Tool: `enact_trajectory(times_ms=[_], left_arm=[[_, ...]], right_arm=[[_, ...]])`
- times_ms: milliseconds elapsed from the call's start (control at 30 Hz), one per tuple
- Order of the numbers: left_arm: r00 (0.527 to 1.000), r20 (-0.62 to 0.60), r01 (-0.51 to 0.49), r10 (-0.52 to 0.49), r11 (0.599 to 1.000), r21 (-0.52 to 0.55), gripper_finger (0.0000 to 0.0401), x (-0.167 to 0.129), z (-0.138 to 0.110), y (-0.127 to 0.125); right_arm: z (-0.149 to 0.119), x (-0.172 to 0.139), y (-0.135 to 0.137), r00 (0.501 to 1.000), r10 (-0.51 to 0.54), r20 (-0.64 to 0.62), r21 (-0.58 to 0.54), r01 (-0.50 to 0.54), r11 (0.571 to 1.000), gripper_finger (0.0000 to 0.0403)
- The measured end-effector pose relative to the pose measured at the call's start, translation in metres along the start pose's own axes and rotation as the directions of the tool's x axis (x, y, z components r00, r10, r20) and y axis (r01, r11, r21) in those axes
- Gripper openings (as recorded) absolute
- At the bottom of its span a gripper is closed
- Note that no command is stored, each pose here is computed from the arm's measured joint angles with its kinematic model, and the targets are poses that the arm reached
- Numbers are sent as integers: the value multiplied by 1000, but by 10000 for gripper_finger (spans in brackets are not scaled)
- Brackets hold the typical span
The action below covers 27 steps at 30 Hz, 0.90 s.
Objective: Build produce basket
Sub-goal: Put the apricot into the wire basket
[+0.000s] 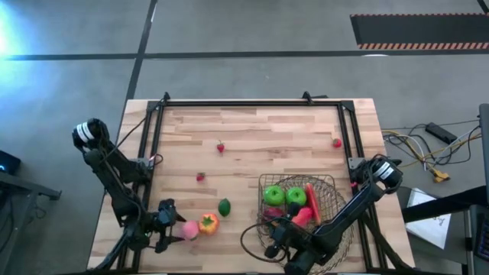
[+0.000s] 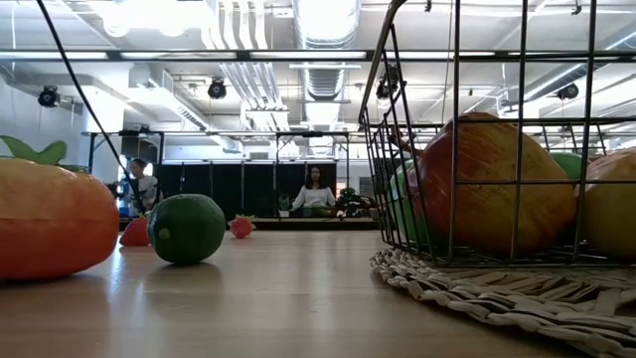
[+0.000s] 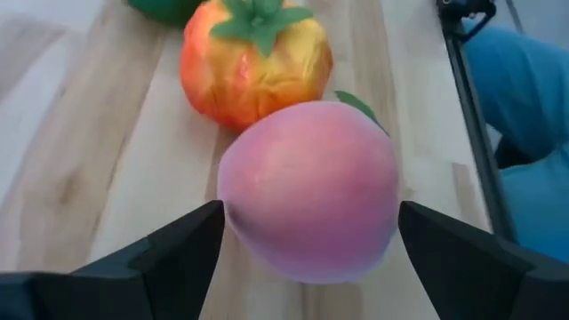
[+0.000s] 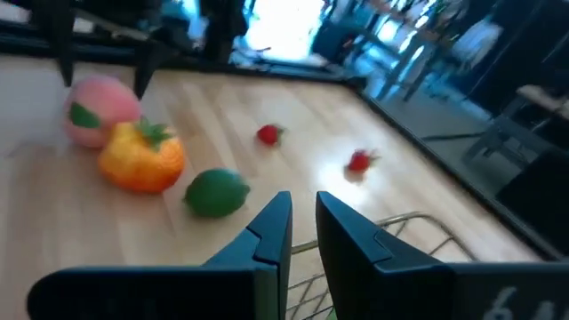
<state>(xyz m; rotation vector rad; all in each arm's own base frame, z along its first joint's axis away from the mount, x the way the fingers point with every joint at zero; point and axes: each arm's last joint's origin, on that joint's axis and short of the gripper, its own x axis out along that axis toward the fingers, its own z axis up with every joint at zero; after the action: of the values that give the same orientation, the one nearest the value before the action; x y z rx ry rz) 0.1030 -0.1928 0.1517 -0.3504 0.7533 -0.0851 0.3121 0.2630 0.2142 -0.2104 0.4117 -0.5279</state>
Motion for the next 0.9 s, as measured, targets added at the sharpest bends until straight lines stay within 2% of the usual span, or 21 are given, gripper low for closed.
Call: enact_trajectory(times_ms=[167,267,433,633,900], left_arm=[[999,27,-33,32,998,50,321,6,-4,1],[999,22,-49,47,997,56,321,10,-7,2],[997,47,-59,57,997,55,321,17,-11,1],[990,108,-97,89,993,69,317,23,-15,0],[978,191,-106,81,986,125,280,29,-15,-4]], right_arm=[[12,19,4,982,176,-69,14,-175,984,48],[21,30,5,971,234,-52,2,-235,972,49],[32,41,3,969,245,7,-28,-245,969,59],[35,54,-2,958,288,-11,-27,-288,957,95],[35,53,-1,957,291,-11,-39,-291,956,130]])
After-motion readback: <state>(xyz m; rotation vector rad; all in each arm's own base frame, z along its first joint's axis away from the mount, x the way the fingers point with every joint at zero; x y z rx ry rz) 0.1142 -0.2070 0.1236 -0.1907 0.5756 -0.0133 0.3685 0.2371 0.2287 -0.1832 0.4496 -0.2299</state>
